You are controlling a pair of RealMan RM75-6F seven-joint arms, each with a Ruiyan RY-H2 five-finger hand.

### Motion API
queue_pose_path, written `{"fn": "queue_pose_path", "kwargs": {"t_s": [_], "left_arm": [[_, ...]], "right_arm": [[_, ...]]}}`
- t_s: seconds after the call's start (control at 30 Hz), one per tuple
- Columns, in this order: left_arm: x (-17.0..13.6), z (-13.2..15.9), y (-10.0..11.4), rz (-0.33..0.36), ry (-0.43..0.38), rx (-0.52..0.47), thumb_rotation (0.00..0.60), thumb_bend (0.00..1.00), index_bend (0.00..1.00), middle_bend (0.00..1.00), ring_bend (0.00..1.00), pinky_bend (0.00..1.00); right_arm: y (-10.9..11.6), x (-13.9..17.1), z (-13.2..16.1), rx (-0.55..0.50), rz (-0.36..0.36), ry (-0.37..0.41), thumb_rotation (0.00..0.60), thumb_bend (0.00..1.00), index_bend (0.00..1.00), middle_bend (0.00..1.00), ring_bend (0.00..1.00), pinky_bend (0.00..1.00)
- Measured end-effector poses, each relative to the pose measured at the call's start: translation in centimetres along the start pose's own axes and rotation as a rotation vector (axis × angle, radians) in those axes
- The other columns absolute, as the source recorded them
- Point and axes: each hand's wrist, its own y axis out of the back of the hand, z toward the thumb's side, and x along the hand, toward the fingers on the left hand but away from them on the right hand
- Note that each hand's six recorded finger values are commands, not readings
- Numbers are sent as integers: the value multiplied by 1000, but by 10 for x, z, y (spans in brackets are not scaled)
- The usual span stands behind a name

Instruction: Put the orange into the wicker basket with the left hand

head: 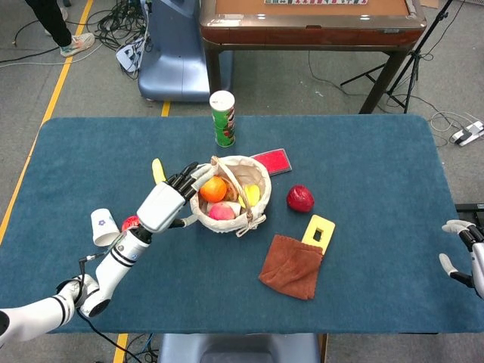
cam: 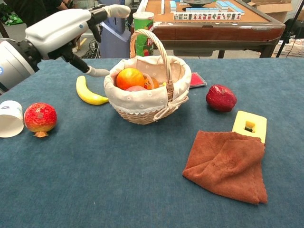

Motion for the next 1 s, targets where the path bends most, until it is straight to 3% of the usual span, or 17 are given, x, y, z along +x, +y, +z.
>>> {"fn": "queue_pose_path", "kwargs": {"t_s": [0.27,0.53,0.73,0.87,1.0], "left_arm": [[-48,-28,17,-81,115,100,600,188,97,0,81,329],[-126,-63,41,-216,332,185,600,188,105,0,89,329],[-184,-72,51,-290,489,217,600,188,105,0,92,329],[-214,-72,60,-307,594,216,600,188,105,0,95,328],[-236,-72,70,-281,682,213,600,188,105,0,96,327]], "right_arm": [[-3,-3,2,-1,9,10,600,291,350,296,306,400],[-6,-8,7,-1,18,28,600,291,350,296,306,400],[-8,-11,13,-4,25,57,600,292,350,296,306,400],[-12,-13,18,-10,37,82,600,292,350,296,306,400],[-16,-15,25,-16,47,110,600,292,350,296,306,400]]}}
